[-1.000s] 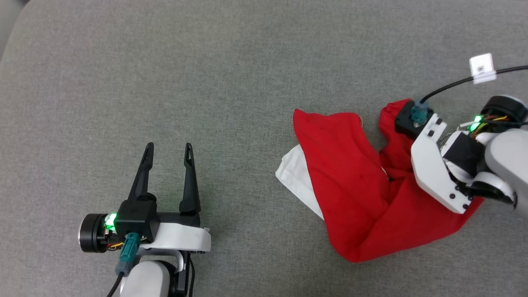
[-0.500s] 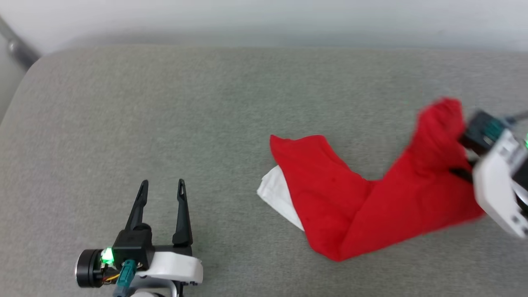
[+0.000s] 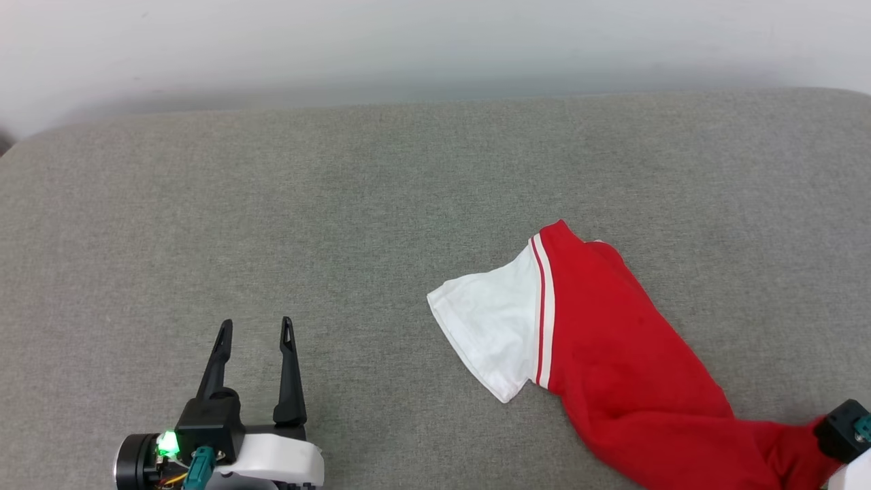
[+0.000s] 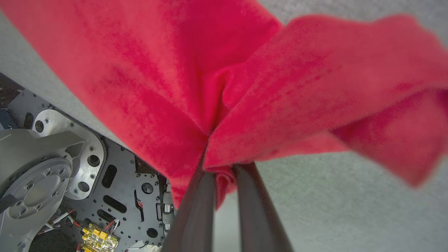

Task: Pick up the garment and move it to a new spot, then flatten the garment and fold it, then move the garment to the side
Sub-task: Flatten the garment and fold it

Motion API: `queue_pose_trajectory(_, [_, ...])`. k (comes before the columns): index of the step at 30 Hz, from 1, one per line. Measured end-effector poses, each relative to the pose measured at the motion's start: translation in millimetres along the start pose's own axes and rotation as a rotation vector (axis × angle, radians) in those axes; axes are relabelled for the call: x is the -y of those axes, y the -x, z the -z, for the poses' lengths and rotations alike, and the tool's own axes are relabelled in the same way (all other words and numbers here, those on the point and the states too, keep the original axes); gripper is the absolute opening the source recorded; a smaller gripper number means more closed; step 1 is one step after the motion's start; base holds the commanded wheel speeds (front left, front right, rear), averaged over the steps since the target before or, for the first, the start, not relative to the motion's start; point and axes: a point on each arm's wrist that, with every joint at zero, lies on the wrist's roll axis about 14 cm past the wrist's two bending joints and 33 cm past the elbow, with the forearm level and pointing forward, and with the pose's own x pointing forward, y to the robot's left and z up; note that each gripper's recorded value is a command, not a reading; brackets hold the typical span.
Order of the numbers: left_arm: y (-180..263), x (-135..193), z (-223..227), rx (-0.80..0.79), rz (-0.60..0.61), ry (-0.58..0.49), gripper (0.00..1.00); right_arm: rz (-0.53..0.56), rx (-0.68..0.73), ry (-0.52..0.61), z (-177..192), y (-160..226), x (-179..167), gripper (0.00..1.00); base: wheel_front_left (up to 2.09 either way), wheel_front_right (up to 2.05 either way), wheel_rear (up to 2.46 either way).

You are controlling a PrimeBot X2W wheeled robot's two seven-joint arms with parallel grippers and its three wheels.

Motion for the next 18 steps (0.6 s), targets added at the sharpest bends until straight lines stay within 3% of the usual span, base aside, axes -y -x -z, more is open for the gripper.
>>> queue_pose_trajectory(3, [-0.2,2.9,0.7,-0.002,0.013,-0.001,1.0,0.007,0.021,-0.072,12.8,-9.2,-5.2,0.0,0.0,0.0,0.0])
queue_pose_trajectory(4, [0.2,2.9,0.6,-0.002,0.014,-0.003,1.0,0.021,0.042,-0.082,12.0,-10.4,-2.9,0.17,0.0,0.0,0.0])
queue_pose_trajectory(5, [0.5,2.8,0.1,0.0,0.014,-0.007,1.0,0.031,0.069,-0.093,10.6,-11.5,-2.1,0.76,0.0,0.0,0.0])
queue_pose_trajectory(6, [1.3,2.5,-0.1,0.0,0.015,-0.009,1.0,0.043,0.101,-0.105,8.4,-12.0,-1.1,1.0,0.0,0.0,0.0])
queue_pose_trajectory(14, [2.7,-0.1,-10.6,0.031,0.032,-0.038,1.0,0.28,0.546,-0.121,-65.4,31.8,55.8,1.0,0.0,0.0,0.0])
queue_pose_trajectory(18, [-1.2,-4.1,-21.4,0.065,0.045,-0.066,1.0,0.375,0.734,-0.107,-94.4,61.7,66.5,1.0,0.0,0.0,0.0])
